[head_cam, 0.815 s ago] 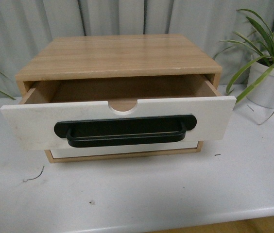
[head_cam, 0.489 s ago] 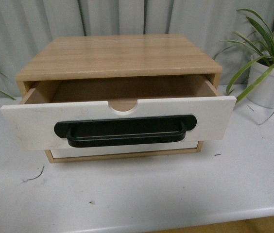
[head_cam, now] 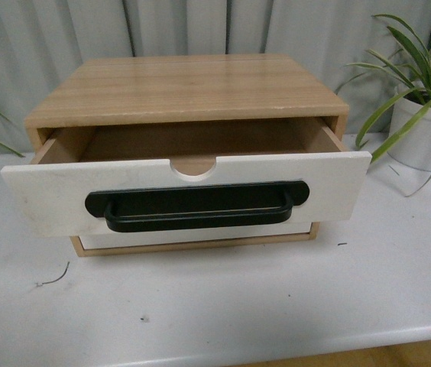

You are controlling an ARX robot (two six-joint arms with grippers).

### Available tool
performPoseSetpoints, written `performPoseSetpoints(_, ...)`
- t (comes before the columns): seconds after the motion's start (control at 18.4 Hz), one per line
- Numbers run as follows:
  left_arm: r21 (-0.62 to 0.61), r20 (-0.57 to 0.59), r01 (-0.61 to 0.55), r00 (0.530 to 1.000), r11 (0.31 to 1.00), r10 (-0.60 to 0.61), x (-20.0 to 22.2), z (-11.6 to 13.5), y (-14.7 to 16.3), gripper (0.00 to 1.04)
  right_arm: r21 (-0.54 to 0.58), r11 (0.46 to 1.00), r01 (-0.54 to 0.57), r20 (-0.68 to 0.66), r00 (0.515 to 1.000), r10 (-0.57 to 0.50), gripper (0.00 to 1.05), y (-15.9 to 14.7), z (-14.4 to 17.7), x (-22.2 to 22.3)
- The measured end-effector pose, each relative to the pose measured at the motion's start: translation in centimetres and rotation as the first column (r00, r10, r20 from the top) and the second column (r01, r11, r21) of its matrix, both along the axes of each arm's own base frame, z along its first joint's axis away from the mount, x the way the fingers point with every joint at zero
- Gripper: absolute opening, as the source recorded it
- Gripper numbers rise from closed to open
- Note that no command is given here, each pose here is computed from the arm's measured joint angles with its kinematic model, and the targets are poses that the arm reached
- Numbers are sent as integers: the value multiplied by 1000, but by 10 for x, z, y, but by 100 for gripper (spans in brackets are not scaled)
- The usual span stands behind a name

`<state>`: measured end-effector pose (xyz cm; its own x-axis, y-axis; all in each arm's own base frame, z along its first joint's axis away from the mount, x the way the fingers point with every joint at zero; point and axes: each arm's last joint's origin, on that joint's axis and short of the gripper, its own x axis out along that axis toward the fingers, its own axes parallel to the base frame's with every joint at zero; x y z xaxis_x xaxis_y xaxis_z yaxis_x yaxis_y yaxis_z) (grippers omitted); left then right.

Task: Close drawer sideways

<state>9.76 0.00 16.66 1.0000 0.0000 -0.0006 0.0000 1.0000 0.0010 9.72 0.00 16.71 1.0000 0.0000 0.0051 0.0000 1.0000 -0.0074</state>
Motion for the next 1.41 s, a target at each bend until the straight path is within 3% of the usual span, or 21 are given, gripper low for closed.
performPoseSetpoints(0.76,-3,-4,7,1000,1000,-7,0,0,0,98,6,1000,7,-11,1000,-7,98,0,-1,0)
performPoseSetpoints(0.82,-29,-40,77,996,997,-78,1,-4,-2,98,77,991,108,-171,981,-94,98,5,-2,2)
performPoseSetpoints(0.87,-17,-75,166,983,986,-167,3,-5,-10,98,124,982,140,-240,965,-107,98,13,7,9)
performPoseSetpoints(0.92,53,-106,253,963,966,-247,6,-7,-20,98,122,987,102,-260,963,-67,98,19,20,17)
performPoseSetpoints(1.03,263,-166,413,910,872,-380,12,-12,-38,98,-54,997,-57,-375,926,32,98,37,26,34)
performPoseSetpoints(1.09,376,-203,464,886,802,-417,15,-16,-45,98,-190,967,-172,-462,884,67,98,47,17,39)
performPoseSetpoints(1.14,481,-230,500,864,720,-447,20,-19,-51,98,-295,917,-268,-516,853,83,98,54,7,45)
performPoseSetpoints(1.2,583,-249,512,851,630,-462,26,-24,-58,98,-407,836,-368,-539,836,106,98,64,2,51)
performPoseSetpoints(1.25,654,-253,505,848,563,-466,34,-26,-63,98,-473,775,-420,-520,843,139,98,74,4,60)
performPoseSetpoints(1.41,723,-232,485,841,492,-488,57,-23,-79,98,-575,675,-461,-468,863,191,98,96,3,87)
